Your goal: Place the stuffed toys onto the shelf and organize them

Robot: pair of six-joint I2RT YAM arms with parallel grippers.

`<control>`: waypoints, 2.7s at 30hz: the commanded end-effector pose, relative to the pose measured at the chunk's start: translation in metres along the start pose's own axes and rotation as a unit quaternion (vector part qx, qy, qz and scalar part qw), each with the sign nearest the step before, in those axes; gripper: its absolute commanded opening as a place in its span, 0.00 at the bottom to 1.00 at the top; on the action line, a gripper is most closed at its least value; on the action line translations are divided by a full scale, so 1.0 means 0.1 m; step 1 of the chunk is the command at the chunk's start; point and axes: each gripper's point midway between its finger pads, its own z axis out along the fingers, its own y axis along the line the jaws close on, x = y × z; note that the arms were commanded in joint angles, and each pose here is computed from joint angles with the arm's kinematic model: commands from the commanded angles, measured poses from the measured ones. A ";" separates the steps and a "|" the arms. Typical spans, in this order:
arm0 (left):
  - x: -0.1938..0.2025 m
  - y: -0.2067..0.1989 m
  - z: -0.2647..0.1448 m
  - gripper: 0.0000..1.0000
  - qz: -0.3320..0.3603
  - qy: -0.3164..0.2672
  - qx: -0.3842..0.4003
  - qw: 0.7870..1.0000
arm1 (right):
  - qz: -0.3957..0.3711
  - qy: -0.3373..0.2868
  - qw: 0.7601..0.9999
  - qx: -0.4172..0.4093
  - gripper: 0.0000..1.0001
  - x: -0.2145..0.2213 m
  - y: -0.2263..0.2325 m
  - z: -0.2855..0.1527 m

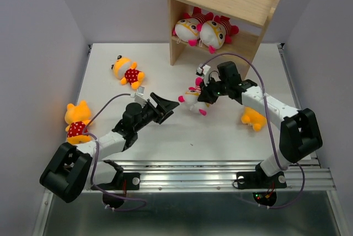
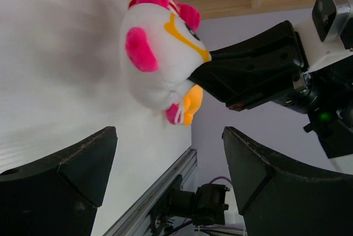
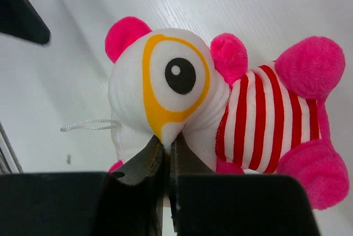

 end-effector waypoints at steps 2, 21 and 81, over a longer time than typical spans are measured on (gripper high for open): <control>-0.12 -0.56 0.10 0.88 -0.008 -0.008 0.074 0.997 | 0.093 -0.085 0.989 0.071 0.01 -0.62 0.15 0.19; -0.16 -0.20 0.37 0.81 0.019 -0.004 -0.036 0.999 | 0.076 -0.093 0.992 -0.024 0.06 -0.85 0.74 0.23; -0.53 -3.07 1.36 0.00 0.400 -0.109 0.222 0.883 | -0.112 -0.406 0.877 0.232 1.00 -3.67 0.19 -2.87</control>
